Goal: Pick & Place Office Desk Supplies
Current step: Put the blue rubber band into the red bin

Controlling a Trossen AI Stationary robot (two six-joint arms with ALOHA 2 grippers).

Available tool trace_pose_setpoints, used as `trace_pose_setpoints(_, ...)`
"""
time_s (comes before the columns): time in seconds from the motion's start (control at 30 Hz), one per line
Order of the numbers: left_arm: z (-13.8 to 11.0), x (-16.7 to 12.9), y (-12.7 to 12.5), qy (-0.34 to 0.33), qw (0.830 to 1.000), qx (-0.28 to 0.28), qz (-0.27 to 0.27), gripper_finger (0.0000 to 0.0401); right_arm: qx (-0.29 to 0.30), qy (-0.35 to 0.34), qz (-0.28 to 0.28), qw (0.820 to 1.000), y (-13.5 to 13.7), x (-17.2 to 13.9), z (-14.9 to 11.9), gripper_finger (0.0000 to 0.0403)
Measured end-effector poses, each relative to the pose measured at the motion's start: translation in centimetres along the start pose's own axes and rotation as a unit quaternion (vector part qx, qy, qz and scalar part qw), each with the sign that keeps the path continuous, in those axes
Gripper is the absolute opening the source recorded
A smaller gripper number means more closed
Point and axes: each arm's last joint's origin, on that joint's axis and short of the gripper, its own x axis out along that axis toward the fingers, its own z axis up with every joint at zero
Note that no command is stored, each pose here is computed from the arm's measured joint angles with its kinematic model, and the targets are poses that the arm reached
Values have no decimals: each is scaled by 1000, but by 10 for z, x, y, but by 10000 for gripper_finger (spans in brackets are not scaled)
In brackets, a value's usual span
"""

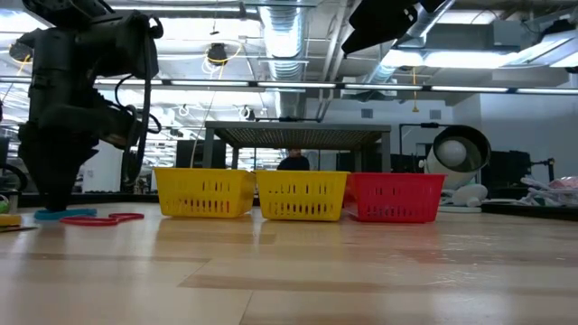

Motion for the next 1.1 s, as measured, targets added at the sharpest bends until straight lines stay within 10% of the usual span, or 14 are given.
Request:
trace_pose_setpoints(0.7, -6, -29, 9, -24, 999, 18, -45, 1, -2, -1, 0, 1000, 0, 0, 0, 368)
trace_pose_setpoints(1.1, -15, -88, 18, -148, 955, 25, -257, 1, 7, -22, 4, 1000, 1, 0, 5, 368)
